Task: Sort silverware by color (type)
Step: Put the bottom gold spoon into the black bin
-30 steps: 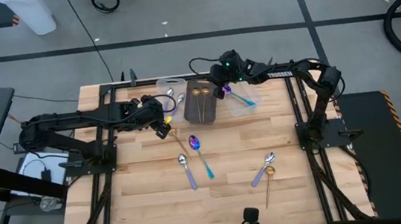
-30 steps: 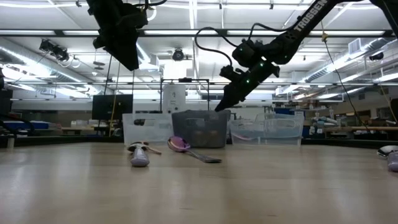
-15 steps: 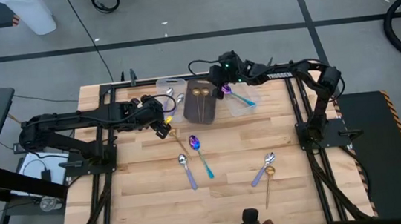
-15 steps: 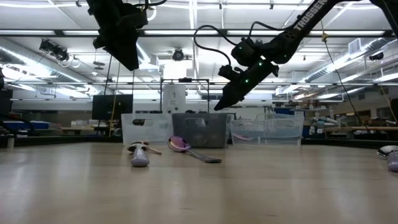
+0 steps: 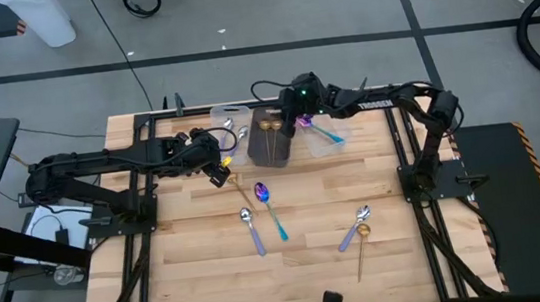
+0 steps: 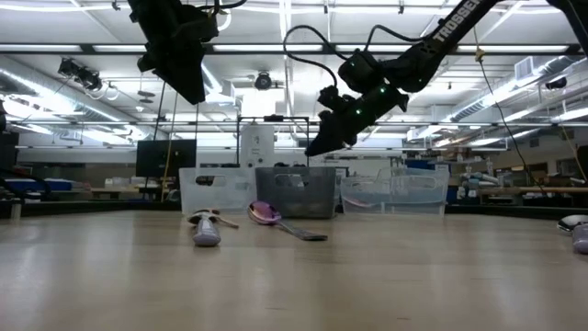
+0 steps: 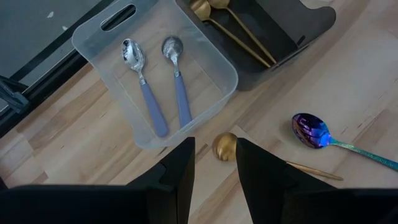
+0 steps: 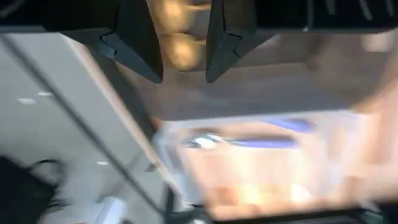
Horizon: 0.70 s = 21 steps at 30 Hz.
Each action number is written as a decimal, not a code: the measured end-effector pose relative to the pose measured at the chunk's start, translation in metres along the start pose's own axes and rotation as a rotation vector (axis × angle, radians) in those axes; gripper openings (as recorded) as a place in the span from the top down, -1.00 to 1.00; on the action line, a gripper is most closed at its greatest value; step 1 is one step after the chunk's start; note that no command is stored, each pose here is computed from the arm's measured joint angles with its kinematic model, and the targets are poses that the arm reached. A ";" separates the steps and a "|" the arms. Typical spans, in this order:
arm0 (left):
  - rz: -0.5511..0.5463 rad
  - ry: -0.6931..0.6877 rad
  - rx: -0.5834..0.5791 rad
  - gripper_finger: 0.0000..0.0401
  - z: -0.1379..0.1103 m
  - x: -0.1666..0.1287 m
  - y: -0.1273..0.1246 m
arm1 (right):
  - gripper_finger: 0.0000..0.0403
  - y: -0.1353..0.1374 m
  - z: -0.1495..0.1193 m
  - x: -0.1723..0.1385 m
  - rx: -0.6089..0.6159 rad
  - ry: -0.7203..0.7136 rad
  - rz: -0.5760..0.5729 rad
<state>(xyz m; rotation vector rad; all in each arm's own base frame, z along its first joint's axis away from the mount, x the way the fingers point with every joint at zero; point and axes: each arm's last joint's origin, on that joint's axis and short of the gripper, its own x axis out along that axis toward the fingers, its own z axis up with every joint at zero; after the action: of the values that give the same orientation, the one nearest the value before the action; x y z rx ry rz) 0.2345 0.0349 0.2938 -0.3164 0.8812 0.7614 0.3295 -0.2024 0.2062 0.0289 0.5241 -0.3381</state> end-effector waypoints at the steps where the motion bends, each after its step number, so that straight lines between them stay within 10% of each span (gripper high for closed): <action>1: 0.000 0.000 0.000 0.38 0.000 0.000 0.000 | 0.35 0.005 0.001 0.001 0.019 -0.003 0.034; 14: 0.000 -0.001 0.097 0.38 0.000 0.000 0.000 | 0.41 0.068 0.036 -0.034 0.151 -0.059 0.244; 21: -0.065 -0.109 0.177 0.38 0.011 -0.001 -0.007 | 0.41 0.096 0.040 -0.045 0.452 0.025 0.335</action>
<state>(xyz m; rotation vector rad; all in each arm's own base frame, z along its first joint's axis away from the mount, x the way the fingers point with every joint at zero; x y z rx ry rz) 0.2456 0.0350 0.3008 -0.1451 0.8246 0.6296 0.3429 -0.1025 0.2573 0.5532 0.4492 -0.1218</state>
